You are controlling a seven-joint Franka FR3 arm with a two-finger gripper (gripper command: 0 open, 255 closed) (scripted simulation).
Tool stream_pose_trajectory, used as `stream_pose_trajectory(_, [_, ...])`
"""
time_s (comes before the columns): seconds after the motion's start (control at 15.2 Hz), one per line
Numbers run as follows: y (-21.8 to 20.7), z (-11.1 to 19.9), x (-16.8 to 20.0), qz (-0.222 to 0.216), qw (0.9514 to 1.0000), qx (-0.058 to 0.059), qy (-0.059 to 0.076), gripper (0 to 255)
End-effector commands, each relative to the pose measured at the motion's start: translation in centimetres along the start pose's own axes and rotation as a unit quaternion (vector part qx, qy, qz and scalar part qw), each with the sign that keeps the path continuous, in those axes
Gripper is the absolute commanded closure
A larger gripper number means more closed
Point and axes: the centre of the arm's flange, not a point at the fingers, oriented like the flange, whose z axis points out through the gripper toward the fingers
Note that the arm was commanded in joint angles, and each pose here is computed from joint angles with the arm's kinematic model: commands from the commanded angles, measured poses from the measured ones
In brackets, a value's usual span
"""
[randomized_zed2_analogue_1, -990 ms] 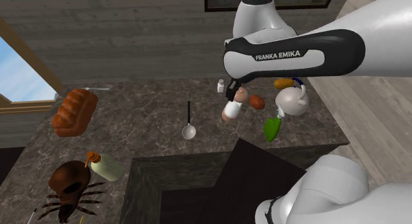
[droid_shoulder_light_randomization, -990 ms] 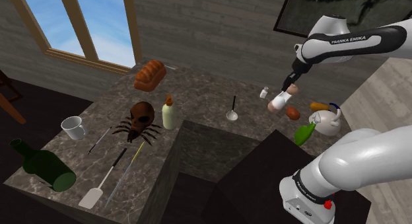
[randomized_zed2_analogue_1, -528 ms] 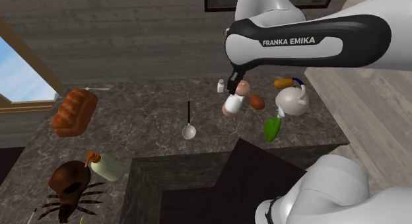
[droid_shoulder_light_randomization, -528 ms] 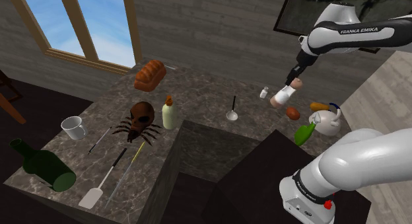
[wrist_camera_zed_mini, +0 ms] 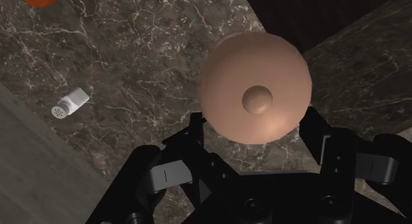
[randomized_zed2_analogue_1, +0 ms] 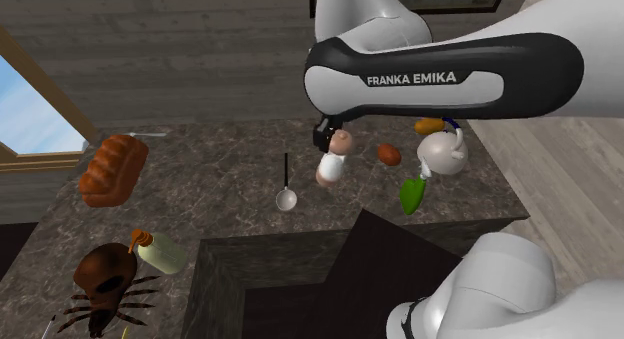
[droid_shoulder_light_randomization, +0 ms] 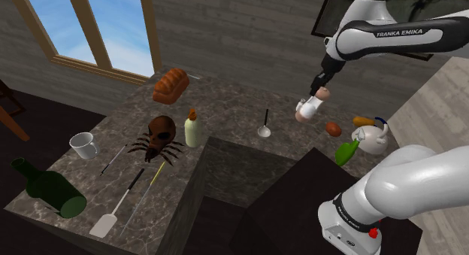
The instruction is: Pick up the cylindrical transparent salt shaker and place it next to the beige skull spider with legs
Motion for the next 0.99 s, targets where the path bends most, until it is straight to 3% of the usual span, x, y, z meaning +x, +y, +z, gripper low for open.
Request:
stream_pose_trajectory(0.0, [-2.2,0.1,1.5,0.001,1.0000,0.000,0.000,255])
stream_pose_trajectory(0.92, [-17.8,-0.5,11.4,0.001,1.0000,0.000,0.000,255])
